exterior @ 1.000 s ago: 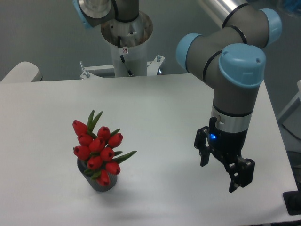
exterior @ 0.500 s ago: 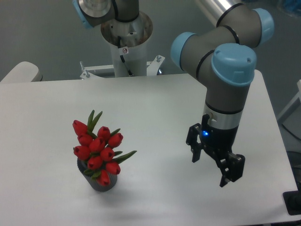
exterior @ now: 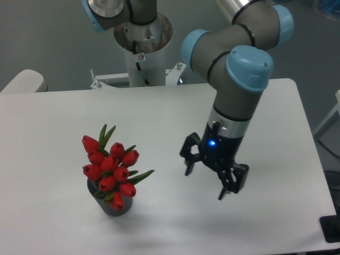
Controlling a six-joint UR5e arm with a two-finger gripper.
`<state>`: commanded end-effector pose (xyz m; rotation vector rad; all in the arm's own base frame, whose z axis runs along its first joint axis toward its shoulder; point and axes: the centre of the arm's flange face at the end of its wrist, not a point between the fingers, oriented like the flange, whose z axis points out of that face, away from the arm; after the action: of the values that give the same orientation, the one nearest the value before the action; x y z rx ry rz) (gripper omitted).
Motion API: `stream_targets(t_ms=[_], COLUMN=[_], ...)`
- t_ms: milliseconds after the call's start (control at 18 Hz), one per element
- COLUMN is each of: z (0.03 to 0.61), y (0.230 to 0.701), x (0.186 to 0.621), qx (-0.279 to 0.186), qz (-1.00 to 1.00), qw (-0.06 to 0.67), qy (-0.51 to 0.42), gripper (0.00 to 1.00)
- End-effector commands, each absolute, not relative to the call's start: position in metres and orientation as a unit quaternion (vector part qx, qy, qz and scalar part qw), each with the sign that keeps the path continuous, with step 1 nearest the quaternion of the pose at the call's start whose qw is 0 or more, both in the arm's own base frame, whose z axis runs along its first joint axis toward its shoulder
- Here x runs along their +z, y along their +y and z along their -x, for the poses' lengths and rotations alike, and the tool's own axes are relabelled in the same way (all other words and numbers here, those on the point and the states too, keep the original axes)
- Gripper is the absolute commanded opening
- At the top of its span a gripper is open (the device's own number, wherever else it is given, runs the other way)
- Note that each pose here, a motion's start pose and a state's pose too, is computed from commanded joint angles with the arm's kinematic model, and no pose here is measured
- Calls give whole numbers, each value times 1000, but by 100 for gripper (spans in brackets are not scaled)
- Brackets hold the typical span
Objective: Pick up the flowers from the vase
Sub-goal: 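Move the open gripper toward the red tulip bouquet in the vase, then position the open gripper around the tulip stems below the blooms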
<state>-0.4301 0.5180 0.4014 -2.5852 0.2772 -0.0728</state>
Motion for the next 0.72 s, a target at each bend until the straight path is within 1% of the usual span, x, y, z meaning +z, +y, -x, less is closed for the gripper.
stream_targets(t_ms=[222, 333, 444, 556, 611, 722], z=[413, 405, 393, 385, 381, 373], y=[505, 500, 495, 489, 487, 486], x=[371, 361, 342, 334, 330, 326], qx=[-95, -108, -121, -138, -145, -146], qz=[940, 925, 910, 891, 886, 880], qw=[314, 351, 384, 422, 431, 439], qy=[93, 94, 95, 94, 93, 106], gripper=[100, 100, 100, 100, 100, 100])
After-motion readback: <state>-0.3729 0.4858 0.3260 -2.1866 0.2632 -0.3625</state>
